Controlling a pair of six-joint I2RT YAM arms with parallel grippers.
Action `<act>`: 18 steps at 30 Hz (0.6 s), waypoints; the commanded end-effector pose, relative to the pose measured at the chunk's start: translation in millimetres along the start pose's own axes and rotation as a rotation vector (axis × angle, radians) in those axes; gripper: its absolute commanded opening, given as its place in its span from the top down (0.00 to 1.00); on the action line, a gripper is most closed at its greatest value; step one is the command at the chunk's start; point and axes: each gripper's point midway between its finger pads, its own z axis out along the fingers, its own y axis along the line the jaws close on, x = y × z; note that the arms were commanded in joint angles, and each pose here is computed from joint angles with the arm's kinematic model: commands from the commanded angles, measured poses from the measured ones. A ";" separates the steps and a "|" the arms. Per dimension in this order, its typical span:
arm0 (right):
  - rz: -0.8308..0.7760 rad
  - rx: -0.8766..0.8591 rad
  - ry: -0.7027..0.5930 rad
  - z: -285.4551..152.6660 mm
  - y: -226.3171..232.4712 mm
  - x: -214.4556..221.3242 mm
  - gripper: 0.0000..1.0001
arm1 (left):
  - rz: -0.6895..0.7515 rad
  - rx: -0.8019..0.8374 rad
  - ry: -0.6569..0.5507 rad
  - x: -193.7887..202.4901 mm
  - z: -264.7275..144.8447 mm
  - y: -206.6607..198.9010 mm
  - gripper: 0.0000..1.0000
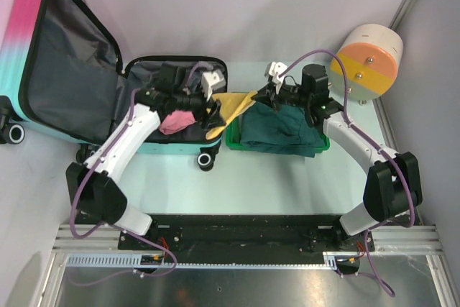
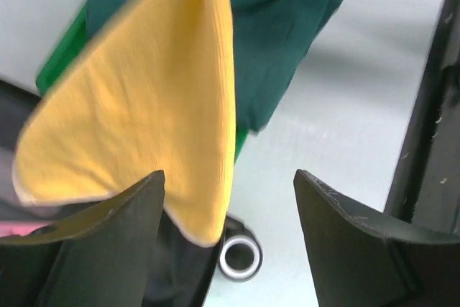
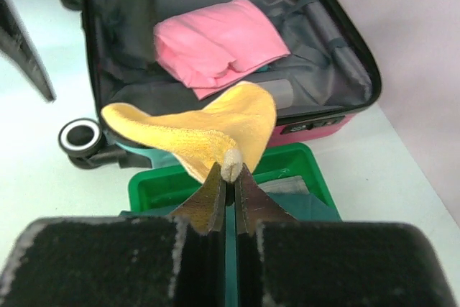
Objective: Open, take out, and arrange the luggage
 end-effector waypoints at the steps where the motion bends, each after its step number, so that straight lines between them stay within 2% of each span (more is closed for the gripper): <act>1: 0.016 0.111 -0.079 -6.4 -26.6 -26.8 1.00 | 0.056 -0.136 0.135 68.9 -1.4 15.1 0.23; 5: 0.018 0.111 -0.075 -8.5 -26.9 -26.6 1.00 | 0.007 -0.186 0.181 96.7 8.5 36.0 0.23; 9: 0.018 0.114 -0.073 -10.1 -26.3 -28.0 1.00 | 0.004 -0.172 0.180 101.0 18.8 42.6 0.27; 11: 0.017 0.117 -0.073 -11.5 -26.5 -28.9 1.00 | -0.009 -0.171 0.179 101.9 22.8 45.4 0.33; 12: 0.016 0.121 -0.071 -12.2 -26.9 -29.4 1.00 | -0.006 -0.177 0.172 98.1 22.6 47.2 0.39; 13: 0.015 0.126 -0.071 -13.3 -27.7 -30.1 1.00 | -0.014 -0.183 0.168 96.1 22.3 47.9 0.54; 15: 0.020 0.147 -0.077 -16.7 -31.6 -33.5 1.00 | -0.003 -0.192 0.139 83.7 18.0 48.9 0.73; 16: 0.024 0.163 -0.080 -20.0 -35.9 -34.5 1.00 | -0.002 -0.196 0.127 78.1 16.0 48.6 0.97; 18: 0.033 0.228 -0.100 -27.9 -48.6 -42.8 1.00 | 0.021 -0.221 0.073 51.0 6.7 51.9 1.00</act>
